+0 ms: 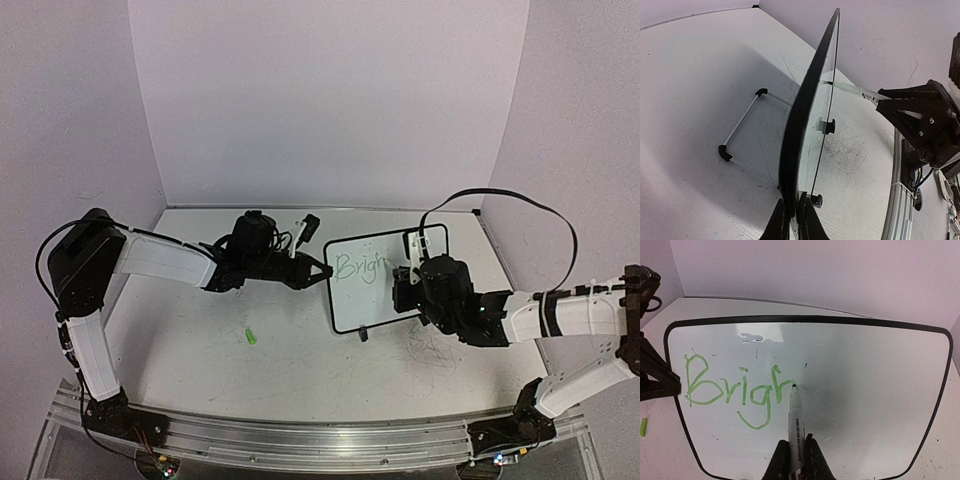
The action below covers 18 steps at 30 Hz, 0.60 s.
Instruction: Write a sentence on the whiteboard
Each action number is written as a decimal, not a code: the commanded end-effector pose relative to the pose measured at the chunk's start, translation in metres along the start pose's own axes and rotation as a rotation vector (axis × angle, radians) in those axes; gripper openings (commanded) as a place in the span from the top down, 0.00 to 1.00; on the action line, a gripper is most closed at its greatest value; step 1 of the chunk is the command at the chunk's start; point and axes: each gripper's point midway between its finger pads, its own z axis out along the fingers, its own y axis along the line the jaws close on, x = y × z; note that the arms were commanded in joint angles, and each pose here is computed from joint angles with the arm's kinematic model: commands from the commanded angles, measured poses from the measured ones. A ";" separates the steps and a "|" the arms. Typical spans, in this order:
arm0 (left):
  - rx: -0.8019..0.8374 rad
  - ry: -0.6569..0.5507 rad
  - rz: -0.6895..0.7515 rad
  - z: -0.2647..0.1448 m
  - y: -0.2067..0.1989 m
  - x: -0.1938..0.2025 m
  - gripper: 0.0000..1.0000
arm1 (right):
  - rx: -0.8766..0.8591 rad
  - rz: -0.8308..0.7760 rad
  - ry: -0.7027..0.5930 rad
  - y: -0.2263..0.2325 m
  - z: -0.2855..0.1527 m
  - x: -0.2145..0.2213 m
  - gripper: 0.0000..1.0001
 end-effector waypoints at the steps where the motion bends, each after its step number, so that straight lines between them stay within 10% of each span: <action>1: -0.027 -0.017 0.051 -0.006 -0.006 -0.015 1.00 | -0.003 0.013 0.031 -0.003 -0.003 0.011 1.00; 18: -0.031 -0.017 0.053 -0.006 -0.005 -0.016 1.00 | -0.036 0.066 -0.107 -0.010 -0.029 -0.040 1.00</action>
